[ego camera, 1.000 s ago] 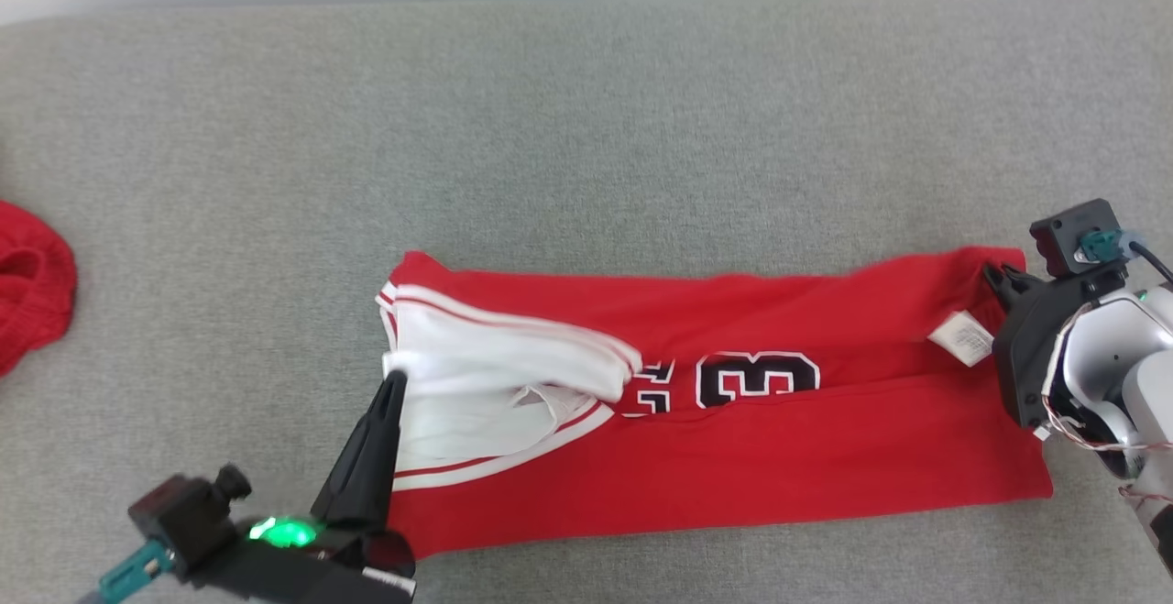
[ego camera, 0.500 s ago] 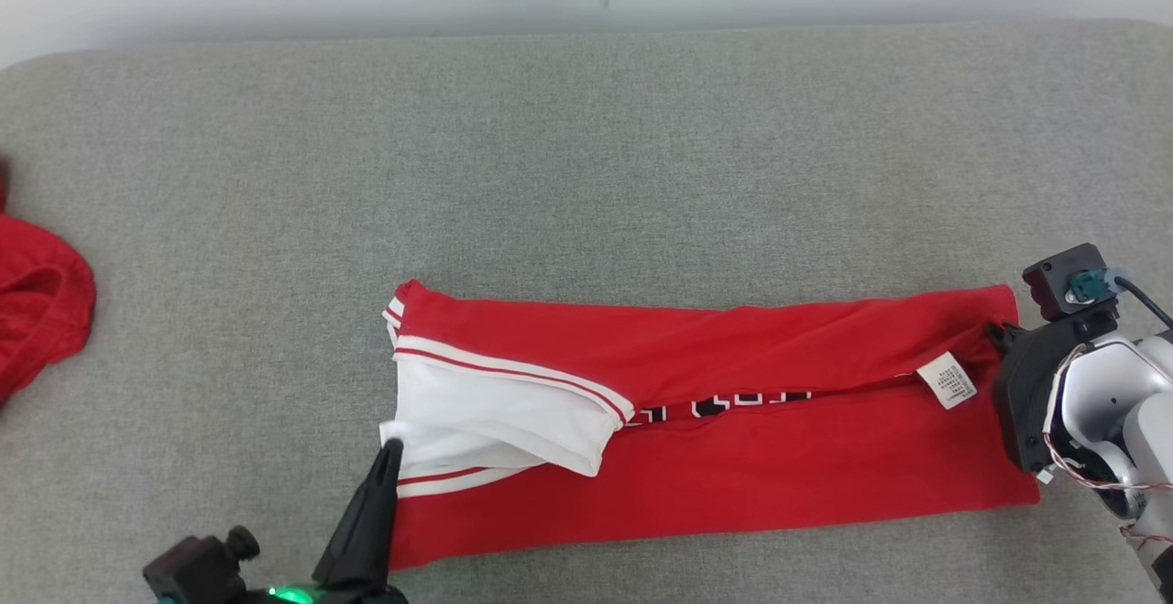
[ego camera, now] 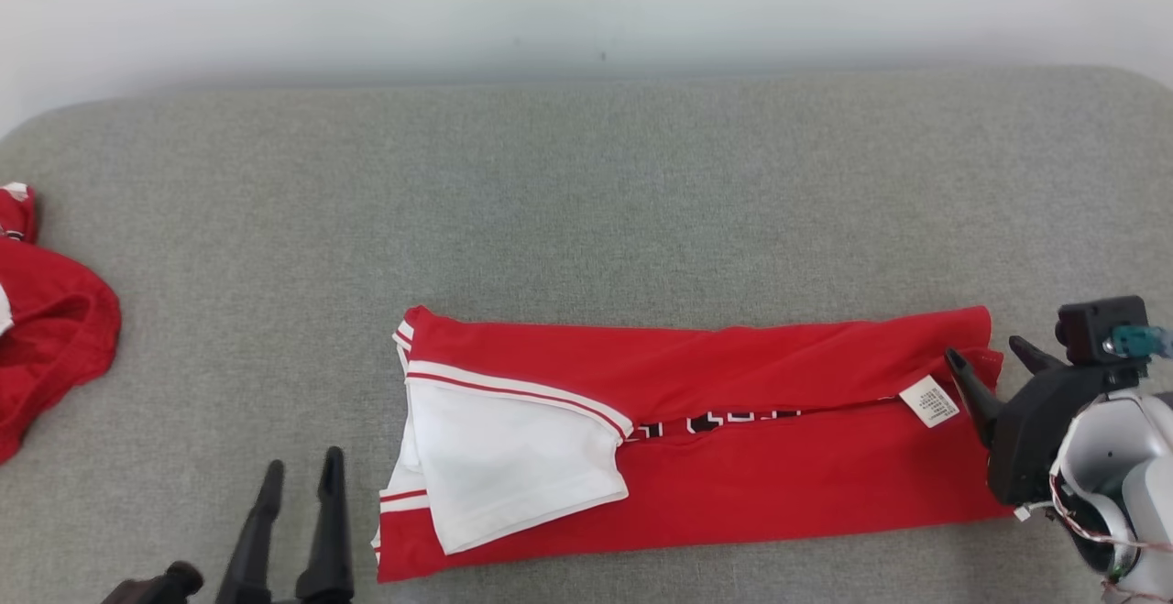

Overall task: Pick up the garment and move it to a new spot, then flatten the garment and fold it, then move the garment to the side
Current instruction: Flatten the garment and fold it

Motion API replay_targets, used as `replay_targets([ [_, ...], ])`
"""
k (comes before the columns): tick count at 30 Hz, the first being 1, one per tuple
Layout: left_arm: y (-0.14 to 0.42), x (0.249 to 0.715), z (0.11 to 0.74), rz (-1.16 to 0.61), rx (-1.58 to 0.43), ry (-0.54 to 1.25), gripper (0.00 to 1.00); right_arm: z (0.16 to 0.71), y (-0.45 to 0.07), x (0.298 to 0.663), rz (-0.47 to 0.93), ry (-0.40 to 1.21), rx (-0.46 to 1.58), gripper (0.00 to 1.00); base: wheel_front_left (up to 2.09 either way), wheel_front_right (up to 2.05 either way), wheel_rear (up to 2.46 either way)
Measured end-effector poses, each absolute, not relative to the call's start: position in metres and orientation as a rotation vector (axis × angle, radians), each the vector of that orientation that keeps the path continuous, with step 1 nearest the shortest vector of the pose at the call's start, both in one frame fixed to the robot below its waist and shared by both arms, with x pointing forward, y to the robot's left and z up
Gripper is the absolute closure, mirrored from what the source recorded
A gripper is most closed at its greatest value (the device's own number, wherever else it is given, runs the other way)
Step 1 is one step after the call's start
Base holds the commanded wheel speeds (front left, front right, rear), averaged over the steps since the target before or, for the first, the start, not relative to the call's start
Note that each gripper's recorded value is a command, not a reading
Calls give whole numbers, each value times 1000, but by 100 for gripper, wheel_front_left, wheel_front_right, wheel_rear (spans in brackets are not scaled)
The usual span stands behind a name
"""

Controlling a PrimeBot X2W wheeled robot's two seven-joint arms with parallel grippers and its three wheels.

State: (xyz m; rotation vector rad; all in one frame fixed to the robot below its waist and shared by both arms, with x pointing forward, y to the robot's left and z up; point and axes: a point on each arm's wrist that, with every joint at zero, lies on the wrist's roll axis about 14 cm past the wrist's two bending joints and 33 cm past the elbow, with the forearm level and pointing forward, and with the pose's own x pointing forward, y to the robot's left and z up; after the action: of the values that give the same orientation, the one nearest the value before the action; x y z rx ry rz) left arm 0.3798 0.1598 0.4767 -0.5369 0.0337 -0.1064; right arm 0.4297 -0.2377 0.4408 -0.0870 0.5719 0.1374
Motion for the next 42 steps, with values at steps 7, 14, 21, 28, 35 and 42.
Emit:
replay_targets([
  [7,193,370,506,0,-457,-104,0,453,-236,419,69,473,59,0,0,0,0],
  [14,201,363,530,17,-408,-183,0,450,-248,409,-26,439,141,0,0,0,0],
  [21,200,359,528,17,-404,-177,0,440,-262,408,-101,449,166,0,0,0,0],
  [28,200,360,521,23,-405,-152,0,436,-268,419,-145,445,180,0,0,0,0],
  [35,202,363,512,35,-404,-126,0,411,-262,426,-144,537,156,0,0,0,0],
  [42,205,365,505,50,-401,-108,0,391,-253,429,-141,594,163,0,0,0,0],
])
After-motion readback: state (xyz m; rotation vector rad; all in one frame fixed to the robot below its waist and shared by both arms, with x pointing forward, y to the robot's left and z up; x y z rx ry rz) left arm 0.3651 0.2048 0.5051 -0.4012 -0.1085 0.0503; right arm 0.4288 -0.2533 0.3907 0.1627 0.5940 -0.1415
